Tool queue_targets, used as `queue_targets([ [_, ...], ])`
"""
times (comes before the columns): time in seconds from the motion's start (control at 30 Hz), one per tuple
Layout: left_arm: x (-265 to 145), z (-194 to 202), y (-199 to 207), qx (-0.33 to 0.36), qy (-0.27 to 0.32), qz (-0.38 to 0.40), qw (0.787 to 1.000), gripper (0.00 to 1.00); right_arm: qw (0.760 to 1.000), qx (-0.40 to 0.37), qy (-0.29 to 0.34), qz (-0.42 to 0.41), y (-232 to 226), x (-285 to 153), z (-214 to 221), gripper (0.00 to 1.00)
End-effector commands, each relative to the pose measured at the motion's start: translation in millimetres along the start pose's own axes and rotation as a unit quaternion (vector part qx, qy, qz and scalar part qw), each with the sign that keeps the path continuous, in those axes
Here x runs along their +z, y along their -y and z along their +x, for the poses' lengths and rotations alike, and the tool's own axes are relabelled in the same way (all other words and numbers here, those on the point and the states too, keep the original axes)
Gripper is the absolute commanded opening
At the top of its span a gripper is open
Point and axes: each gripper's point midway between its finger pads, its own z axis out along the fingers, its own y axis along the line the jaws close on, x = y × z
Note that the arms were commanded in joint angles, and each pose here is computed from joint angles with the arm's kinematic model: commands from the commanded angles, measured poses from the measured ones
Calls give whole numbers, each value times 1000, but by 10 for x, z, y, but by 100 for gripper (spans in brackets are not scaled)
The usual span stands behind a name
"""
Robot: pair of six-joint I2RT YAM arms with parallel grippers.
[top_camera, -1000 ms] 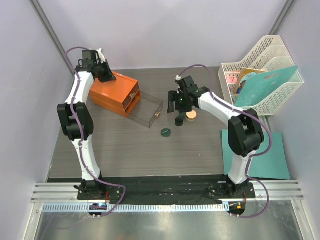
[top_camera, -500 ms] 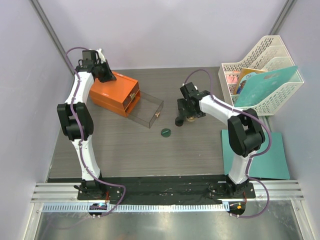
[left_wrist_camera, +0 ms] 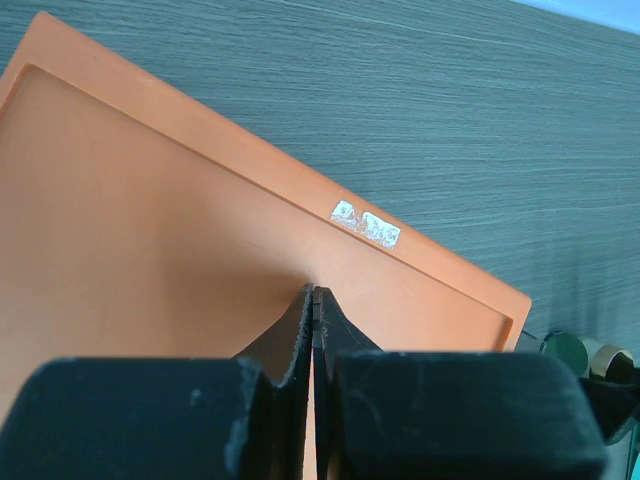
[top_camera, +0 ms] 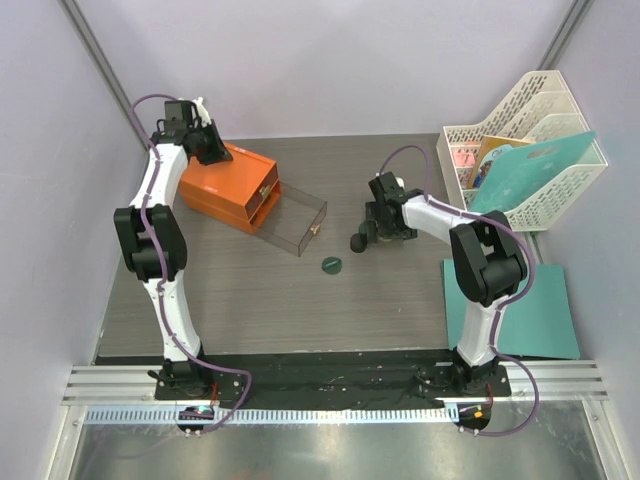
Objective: Organize the makeup
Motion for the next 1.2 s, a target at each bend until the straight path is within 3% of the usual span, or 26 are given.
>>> queue_targets([
  [0.0, -124, 2383, -989, -79, -405, -175, 894, 0, 999, 22, 48, -4, -44, 78, -242, 82],
  [0.23, -125, 2382, -992, -78, -405, -175, 894, 0, 998, 29, 49, -14, -107, 174, -300, 78],
  [0.3, -127, 2393, -990, -80, -406, -175, 893, 0, 998, 31, 48, -20, -130, 190, -296, 70],
  [0.4, -127, 2393, -991, -79, -406, -175, 893, 0, 998, 36, 44, -31, -153, 197, -293, 31],
  [0.43, -130, 2388, -989, -78, -406, -175, 894, 0, 998, 37, 47, -29, -133, 184, -301, 12],
  [0.5, -126, 2386, -987, -78, -405, -174, 894, 0, 998, 43, 48, -23, -92, 165, -312, 2],
  [0.8, -129, 2390, -987, -79, -407, -174, 893, 0, 993, 48, 106, -30, -49, -273, -803, 1],
  [1.0, -128, 2390, -980, -80, -407, -175, 893, 0, 984, 42, 153, -85, -350, -675, -1288, 1],
  [1.17, -132, 2399, -984, -81, -408, -174, 892, 0, 972, 7, 188, -144, -902, -1015, -1540, 1],
])
